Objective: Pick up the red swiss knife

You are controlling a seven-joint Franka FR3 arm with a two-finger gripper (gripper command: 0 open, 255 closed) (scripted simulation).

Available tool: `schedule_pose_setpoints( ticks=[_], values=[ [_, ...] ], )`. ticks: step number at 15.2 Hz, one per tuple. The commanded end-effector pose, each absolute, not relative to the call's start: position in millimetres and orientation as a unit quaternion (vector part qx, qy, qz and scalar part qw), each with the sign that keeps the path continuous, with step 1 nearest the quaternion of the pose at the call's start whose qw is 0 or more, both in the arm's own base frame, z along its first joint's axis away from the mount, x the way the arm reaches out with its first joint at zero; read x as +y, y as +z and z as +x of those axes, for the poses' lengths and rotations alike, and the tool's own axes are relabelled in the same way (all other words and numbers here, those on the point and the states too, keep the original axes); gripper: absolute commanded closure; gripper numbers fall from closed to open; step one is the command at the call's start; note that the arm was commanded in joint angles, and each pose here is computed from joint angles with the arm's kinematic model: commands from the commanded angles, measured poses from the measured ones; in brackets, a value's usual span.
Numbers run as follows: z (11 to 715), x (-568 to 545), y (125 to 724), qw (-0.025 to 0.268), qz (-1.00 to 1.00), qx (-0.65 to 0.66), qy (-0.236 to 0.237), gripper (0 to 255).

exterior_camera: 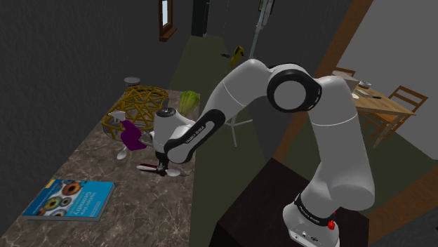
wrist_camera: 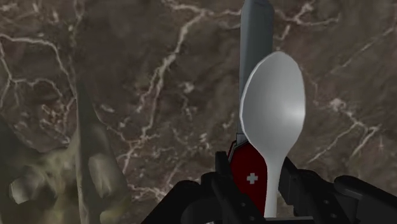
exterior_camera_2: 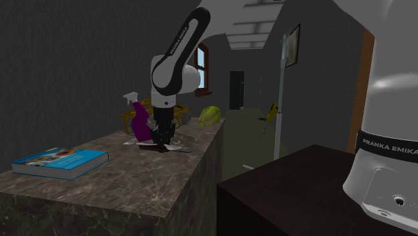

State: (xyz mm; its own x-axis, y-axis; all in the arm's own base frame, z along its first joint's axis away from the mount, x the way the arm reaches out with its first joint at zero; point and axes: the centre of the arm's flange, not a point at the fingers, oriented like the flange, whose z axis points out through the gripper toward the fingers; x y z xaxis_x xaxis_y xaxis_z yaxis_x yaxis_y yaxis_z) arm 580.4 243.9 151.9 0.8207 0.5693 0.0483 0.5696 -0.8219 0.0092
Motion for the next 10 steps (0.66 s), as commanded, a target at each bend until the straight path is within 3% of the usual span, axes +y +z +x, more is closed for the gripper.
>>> schedule_pose_setpoints(
  ticks=[1,10],
  values=[
    [581.3,244.0,163.0,0.003,-0.954,-0.298,-0.024,255],
    [581.3,244.0,200.7,0.003,-0.954,-0.298,-0.024,255]
  ],
)
